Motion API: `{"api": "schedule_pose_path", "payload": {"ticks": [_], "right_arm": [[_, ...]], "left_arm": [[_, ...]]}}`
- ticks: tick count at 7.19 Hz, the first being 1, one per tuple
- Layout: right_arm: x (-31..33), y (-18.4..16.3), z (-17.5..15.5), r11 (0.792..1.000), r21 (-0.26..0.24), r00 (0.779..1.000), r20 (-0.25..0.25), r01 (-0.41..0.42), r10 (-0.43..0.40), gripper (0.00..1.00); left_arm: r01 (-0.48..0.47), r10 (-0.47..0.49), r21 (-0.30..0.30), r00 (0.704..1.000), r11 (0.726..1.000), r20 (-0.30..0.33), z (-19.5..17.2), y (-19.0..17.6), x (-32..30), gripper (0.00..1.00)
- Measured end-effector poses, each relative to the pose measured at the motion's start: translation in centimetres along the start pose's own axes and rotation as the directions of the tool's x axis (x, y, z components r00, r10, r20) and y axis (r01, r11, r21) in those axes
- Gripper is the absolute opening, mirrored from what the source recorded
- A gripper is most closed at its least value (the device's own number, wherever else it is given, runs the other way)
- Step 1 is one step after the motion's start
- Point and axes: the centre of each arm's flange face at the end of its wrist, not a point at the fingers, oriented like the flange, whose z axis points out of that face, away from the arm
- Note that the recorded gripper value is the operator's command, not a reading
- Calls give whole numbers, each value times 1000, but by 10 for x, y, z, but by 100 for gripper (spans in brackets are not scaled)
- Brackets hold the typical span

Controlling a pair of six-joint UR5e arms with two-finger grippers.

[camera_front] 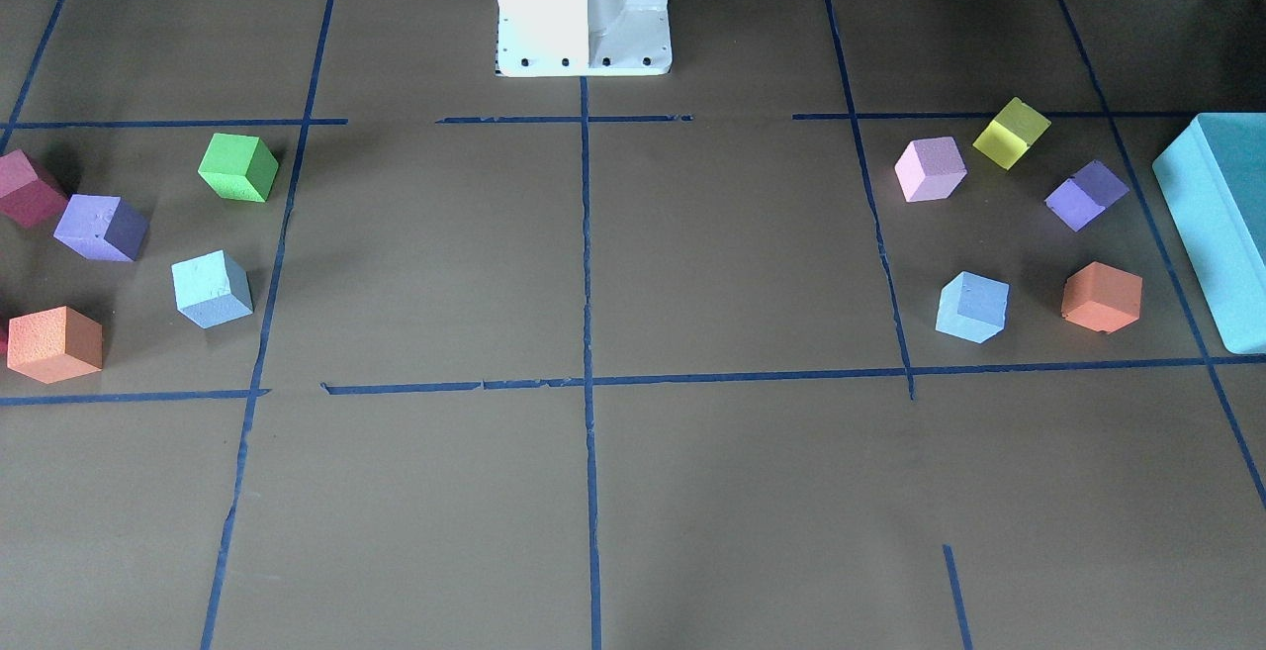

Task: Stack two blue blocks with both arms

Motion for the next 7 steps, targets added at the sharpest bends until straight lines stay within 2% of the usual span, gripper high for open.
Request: {"api": "schedule_pose_path", "payload": {"ticks": [1, 2, 3, 4, 6, 7], "right_arm": [[-6, -3, 2, 1000, 8, 1000, 8, 23, -23, 100], [-26, -10, 11, 998, 14, 998, 36, 58, -59, 100], [-66, -23, 21, 998, 18, 996, 63, 67, -68, 100], [-110, -35, 29, 999, 28, 997, 58, 44, -46, 99], [-168, -38, 43, 1000, 30, 999, 41, -3, 2, 98], [-189, -42, 56, 999, 32, 1000, 14, -10, 9, 98]], "left_arm": [[-1, 1, 7, 1000, 1000, -24, 0, 1, 2, 100], [-1, 1, 10, 999, 1000, -34, 0, 1, 3, 100], [-1, 1, 12, 999, 1000, -38, 0, 1, 4, 100], [0, 1, 12, 999, 1000, -39, 0, 1, 4, 100], [-1, 2, 14, 999, 1000, -40, 0, 3, 5, 100], [-2, 3, 15, 999, 1000, -40, -1, 5, 6, 100]]}}
